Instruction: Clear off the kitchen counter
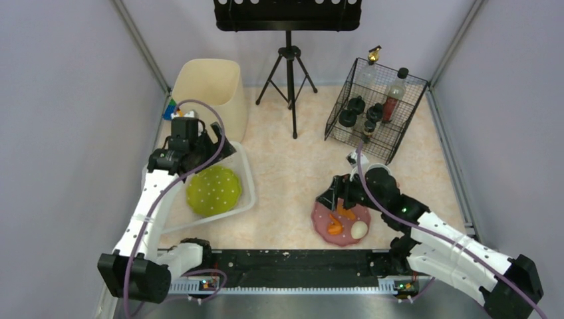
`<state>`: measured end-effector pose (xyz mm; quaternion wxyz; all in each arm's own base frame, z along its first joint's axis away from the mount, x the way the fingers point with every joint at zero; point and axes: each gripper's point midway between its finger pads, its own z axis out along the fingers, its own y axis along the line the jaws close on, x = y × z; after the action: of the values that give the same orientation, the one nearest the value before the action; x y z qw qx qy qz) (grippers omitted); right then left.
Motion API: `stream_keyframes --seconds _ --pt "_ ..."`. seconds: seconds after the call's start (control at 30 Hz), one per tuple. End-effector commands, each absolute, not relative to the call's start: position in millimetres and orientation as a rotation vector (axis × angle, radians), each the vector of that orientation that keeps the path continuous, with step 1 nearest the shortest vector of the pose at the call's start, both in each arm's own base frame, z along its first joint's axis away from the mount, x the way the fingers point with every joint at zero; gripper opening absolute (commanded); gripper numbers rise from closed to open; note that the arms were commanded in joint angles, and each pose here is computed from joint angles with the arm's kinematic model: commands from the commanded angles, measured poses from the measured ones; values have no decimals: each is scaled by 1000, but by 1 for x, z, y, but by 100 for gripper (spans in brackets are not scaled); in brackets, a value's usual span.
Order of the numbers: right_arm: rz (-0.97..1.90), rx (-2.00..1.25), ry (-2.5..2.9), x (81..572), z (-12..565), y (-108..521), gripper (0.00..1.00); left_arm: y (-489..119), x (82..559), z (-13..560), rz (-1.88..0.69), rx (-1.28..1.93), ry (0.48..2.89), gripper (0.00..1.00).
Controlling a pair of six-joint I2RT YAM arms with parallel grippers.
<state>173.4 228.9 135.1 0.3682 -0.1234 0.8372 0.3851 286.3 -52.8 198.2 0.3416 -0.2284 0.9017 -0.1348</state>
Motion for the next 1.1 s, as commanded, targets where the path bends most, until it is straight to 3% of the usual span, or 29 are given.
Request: stream_keyframes --seconds 0.0,0.13,0.17,0.2,0.5,0.8,1.07 --pt "888 -279 2110 190 159 219 82 -113 287 241 -619 -341 2278 97" --pt "764 -165 2151 202 158 198 87 -164 272 249 -734 -159 2296 98" --pt "743 -145 2163 204 159 194 96 -175 268 249 -752 -133 2303 99" --pt "725 -126 2182 204 159 189 99 -185 265 248 -760 -110 2302 99" --pt "480 17 2186 194 185 131 99 -262 225 204 -870 58 2374 99" --pt "361 280 2371 169 147 105 87 -293 204 139 -851 109 2482 99" --pt "350 464 2512 145 114 103 74 -317 185 94 -1019 155 2538 98"
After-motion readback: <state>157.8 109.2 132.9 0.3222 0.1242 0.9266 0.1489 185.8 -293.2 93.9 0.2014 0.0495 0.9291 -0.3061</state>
